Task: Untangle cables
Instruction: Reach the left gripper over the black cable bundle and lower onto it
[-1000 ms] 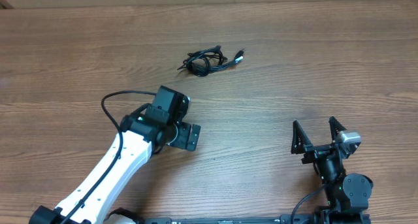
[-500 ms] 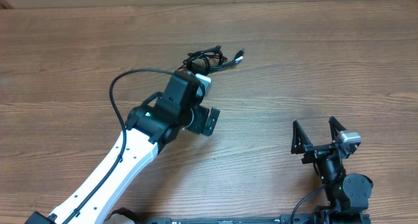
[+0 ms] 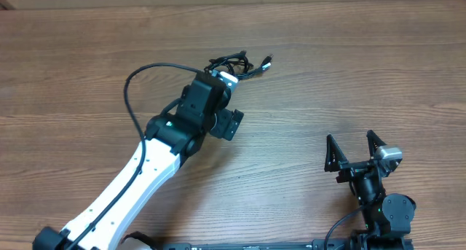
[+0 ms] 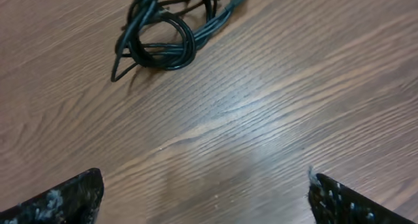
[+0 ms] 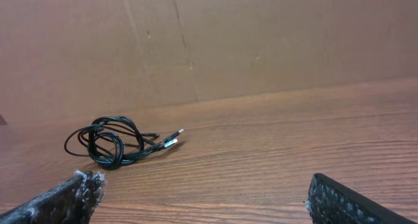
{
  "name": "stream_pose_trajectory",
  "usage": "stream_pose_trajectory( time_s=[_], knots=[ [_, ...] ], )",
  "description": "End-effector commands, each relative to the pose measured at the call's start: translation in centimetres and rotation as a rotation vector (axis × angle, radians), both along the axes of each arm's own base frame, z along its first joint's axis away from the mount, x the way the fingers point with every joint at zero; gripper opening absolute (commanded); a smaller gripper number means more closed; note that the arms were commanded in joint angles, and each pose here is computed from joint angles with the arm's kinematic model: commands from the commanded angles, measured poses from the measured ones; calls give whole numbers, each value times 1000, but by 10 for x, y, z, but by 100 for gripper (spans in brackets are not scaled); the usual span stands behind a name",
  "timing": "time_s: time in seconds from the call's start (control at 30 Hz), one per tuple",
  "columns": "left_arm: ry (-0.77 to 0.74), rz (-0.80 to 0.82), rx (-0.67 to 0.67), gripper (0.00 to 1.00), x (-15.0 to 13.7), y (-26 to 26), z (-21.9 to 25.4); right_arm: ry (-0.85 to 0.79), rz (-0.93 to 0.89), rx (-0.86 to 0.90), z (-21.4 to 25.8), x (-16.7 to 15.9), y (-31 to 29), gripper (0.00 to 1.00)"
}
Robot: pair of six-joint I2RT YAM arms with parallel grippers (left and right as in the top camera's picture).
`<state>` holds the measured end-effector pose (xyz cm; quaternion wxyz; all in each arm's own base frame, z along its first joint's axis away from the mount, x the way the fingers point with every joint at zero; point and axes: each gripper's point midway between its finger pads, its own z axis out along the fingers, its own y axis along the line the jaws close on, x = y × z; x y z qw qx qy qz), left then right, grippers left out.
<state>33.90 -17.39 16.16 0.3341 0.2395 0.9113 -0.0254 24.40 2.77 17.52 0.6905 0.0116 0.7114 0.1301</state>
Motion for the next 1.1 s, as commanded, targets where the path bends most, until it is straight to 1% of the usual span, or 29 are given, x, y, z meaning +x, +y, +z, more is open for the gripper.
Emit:
stream_pose_trajectory(
  time_s=[0.0, 0.23, 0.37, 0.5, 0.6, 0.87, 1.07],
  knots=[
    [-31, -90, 97, 99, 16, -3, -10, -3, -3, -5, -2, 0, 0, 100],
    [-149, -194, 196, 100, 52, -16, -21, -4, -4, -5, -2, 0, 0, 100],
    [-169, -167, 202, 100, 64, -13, -25, -3, -3, -5, -2, 0, 0, 100],
    [-164, -84, 178, 99, 79, 14, -26, -4, -3, -4, -2, 0, 0, 100],
    [-148, -84, 140, 99, 81, 20, -27, -4, -3, -5, -2, 0, 0, 100],
    [-174, -102, 137, 100, 88, 17, -26, -3, -3, -4, -2, 0, 0, 100],
    [-162, -103, 141, 100, 98, 13, -47, -4, -3, -5, -2, 0, 0, 100]
  ],
)
